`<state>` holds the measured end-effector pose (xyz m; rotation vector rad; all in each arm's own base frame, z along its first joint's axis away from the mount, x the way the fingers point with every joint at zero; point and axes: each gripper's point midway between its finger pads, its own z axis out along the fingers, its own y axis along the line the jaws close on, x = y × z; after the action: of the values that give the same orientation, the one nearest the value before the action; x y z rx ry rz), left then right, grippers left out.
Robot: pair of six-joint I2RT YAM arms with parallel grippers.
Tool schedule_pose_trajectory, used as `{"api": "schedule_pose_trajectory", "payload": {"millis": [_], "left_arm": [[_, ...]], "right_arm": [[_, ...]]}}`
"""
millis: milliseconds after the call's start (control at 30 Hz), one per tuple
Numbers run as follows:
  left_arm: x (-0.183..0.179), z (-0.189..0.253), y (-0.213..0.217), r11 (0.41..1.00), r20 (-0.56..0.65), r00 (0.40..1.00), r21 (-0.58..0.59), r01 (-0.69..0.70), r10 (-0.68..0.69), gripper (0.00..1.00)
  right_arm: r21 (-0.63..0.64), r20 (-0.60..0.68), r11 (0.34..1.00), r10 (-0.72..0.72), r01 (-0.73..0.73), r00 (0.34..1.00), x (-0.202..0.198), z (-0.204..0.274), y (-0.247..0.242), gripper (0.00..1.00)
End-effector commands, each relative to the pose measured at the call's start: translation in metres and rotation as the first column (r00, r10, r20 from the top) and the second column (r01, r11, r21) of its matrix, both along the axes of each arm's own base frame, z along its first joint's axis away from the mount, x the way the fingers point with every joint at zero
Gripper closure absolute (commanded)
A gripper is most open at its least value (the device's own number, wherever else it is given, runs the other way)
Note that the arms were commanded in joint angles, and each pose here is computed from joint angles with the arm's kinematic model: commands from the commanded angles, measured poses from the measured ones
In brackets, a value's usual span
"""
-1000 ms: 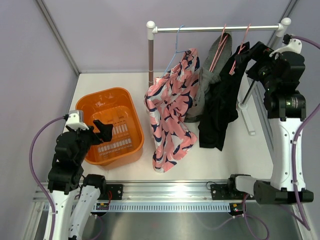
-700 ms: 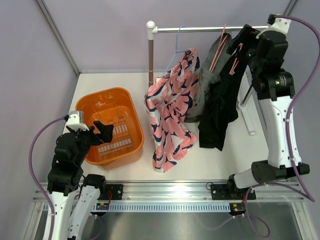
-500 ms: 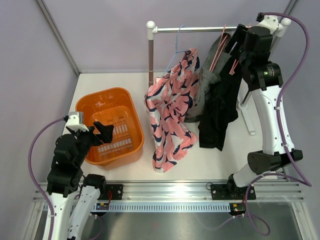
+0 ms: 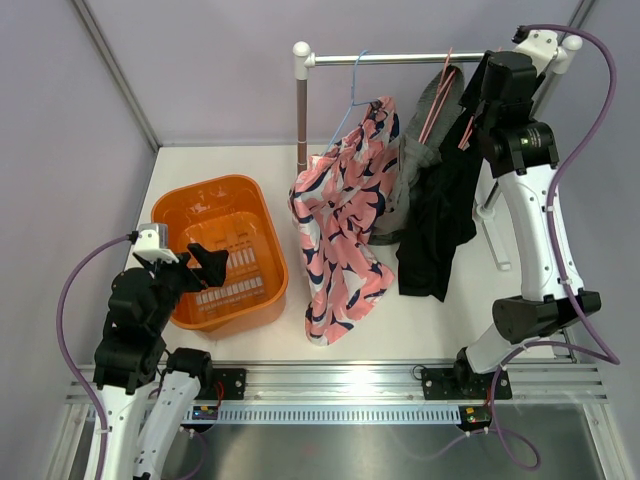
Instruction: Remove the shorts from the hanger
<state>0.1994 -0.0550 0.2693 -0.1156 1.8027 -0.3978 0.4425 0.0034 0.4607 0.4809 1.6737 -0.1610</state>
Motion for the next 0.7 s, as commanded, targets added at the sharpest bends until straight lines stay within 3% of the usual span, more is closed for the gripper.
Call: {"api": "schedule_pose_trajectory", "payload": {"millis": [0, 300, 667], "left_arm": [[0.000, 0.008, -0.002, 1.000, 0.040, 0.999, 0.001, 0.015, -0.015, 0.01], [0.001, 0.007, -0.002, 1.000, 0.035, 0.999, 0.000, 0.014, -0.014, 0.01], [0.003, 0.004, -0.002, 1.000, 0.023, 1.000, 0.003, 0.010, -0.010, 0.01]], "right_arm": [[-0.006, 0.048, 0.999, -0.032, 0.032, 0.998, 0.009, 0.013, -0.003, 0.38], [-0.020, 0.003, 0.999, -0.032, 0.032, 0.999, 0.029, -0.001, 0.001, 0.42], [-0.012, -0.011, 0.999, -0.039, 0.039, 0.999, 0.041, -0.007, -0.007, 0.60]]}}
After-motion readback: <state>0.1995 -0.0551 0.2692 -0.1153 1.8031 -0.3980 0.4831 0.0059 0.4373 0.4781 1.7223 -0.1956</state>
